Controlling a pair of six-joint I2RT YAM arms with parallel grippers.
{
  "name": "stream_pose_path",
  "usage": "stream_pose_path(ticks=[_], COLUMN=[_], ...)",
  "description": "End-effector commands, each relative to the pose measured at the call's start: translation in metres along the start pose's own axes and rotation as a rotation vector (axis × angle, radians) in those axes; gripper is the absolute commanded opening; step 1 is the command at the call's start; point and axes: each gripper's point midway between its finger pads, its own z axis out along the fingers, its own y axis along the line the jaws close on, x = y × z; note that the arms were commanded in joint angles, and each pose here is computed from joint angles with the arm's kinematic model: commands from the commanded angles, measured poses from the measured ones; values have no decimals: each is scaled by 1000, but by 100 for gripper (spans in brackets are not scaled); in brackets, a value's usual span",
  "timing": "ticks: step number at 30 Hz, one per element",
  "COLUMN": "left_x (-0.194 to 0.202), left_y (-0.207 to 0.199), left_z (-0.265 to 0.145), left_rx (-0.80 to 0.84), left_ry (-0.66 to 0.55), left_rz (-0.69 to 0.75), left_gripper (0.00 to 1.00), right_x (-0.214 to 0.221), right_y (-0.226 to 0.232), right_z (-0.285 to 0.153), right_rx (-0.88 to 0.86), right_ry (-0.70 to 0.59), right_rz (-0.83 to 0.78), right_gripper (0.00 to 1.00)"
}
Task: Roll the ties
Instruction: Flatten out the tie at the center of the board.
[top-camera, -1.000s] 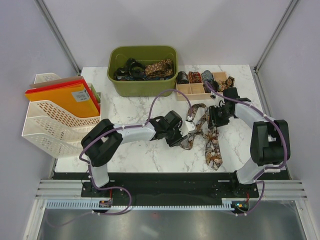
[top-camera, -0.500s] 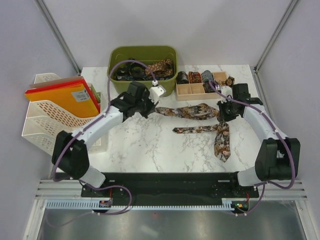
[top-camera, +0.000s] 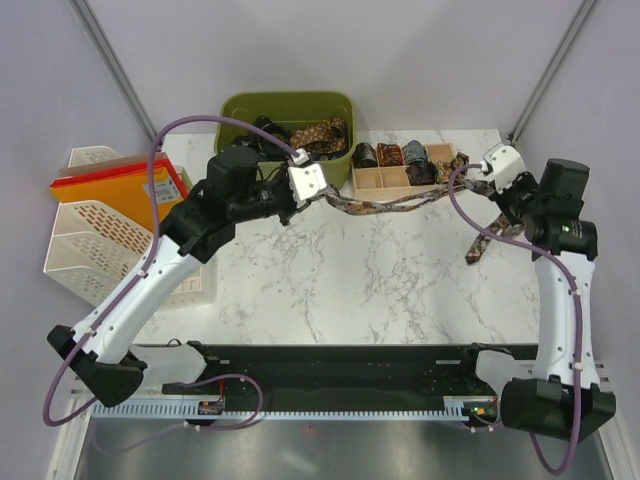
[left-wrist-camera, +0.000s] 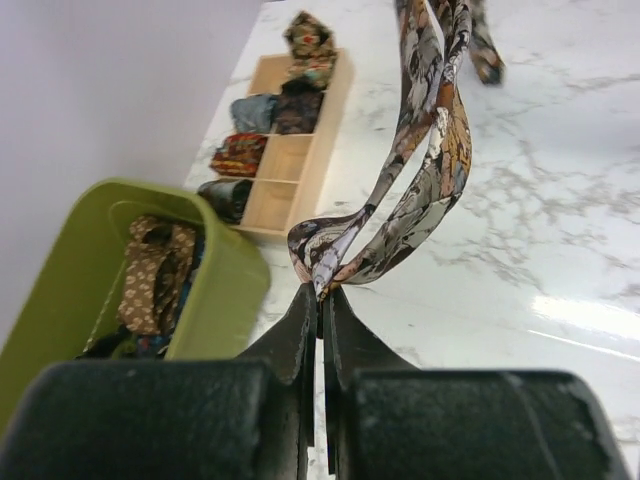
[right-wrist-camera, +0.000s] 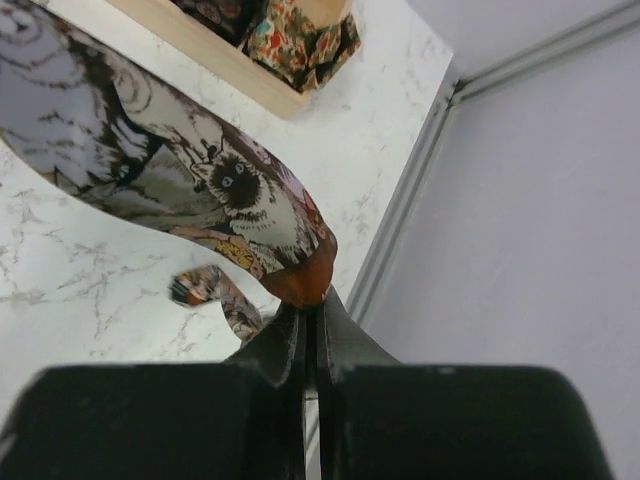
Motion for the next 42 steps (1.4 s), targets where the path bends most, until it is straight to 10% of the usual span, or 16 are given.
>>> stream_pose_path(ticks=[1, 7, 8, 20, 28, 35, 42], left_x=[-5, 113, 129, 307, 319, 314, 324], left_y=[-26, 9, 7, -18, -12, -13, -19], left_z=[-19, -40, -41, -38, -36, -34, -42], left_rx=[89, -81, -77, -107, -81, -41, 15], left_ry=[-9, 363, 410, 843, 852, 811, 841], left_rz=[-30, -312, -309, -464, -488, -503, -470], left_gripper=[2, 2, 2, 3, 3, 8, 15], right_x=[-8, -26, -20, 48, 71, 116, 140], right_y=[25, 114, 127, 162, 181, 193, 212], right_z=[-17, 39, 57, 67, 83, 101, 92], right_rx=[-153, -513, -546, -601, -495, -526, -626], right_ry=[-59, -153, -96, 180, 198, 382, 442], right_rz=[-227, -82, -77, -53, -161, -203, -225], right_gripper=[6, 96, 98, 92, 89, 54, 49])
